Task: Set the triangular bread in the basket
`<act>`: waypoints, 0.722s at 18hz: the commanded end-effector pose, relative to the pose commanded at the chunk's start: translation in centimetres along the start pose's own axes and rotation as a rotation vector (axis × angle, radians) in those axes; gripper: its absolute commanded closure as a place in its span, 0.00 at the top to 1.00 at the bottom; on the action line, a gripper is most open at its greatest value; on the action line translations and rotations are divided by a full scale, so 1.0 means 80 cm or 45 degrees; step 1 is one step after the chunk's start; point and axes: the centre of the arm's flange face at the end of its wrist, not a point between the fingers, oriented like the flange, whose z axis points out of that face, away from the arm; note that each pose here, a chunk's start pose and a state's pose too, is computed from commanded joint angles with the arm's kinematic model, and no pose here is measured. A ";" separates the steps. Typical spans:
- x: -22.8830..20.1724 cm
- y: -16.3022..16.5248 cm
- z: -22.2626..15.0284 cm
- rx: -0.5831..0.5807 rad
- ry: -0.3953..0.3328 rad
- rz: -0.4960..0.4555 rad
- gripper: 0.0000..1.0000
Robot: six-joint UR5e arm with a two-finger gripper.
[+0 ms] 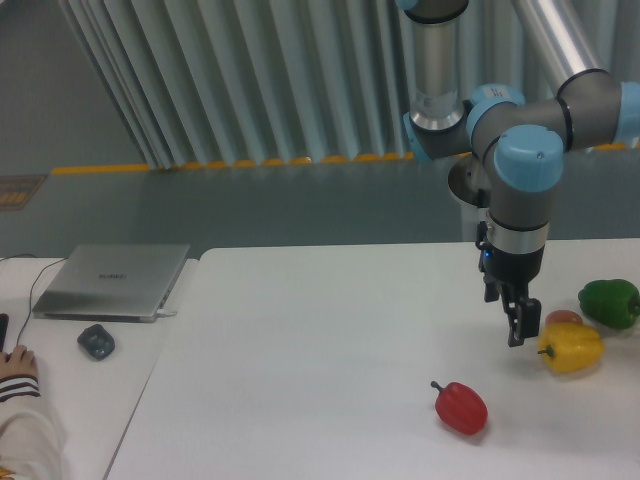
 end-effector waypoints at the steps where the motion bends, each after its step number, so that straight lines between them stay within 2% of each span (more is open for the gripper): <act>1: 0.004 -0.002 0.004 0.003 0.010 0.005 1.00; 3: 0.004 -0.016 -0.014 0.026 -0.024 0.026 1.00; 5: -0.003 -0.013 -0.005 0.006 -0.023 0.026 1.00; 7: -0.014 0.021 -0.003 -0.032 -0.040 -0.014 1.00; 10: -0.024 0.040 -0.003 -0.039 -0.051 -0.019 1.00; 11: -0.026 0.044 -0.005 -0.074 -0.057 -0.014 1.00; 13: -0.030 0.058 0.001 -0.250 -0.060 0.031 1.00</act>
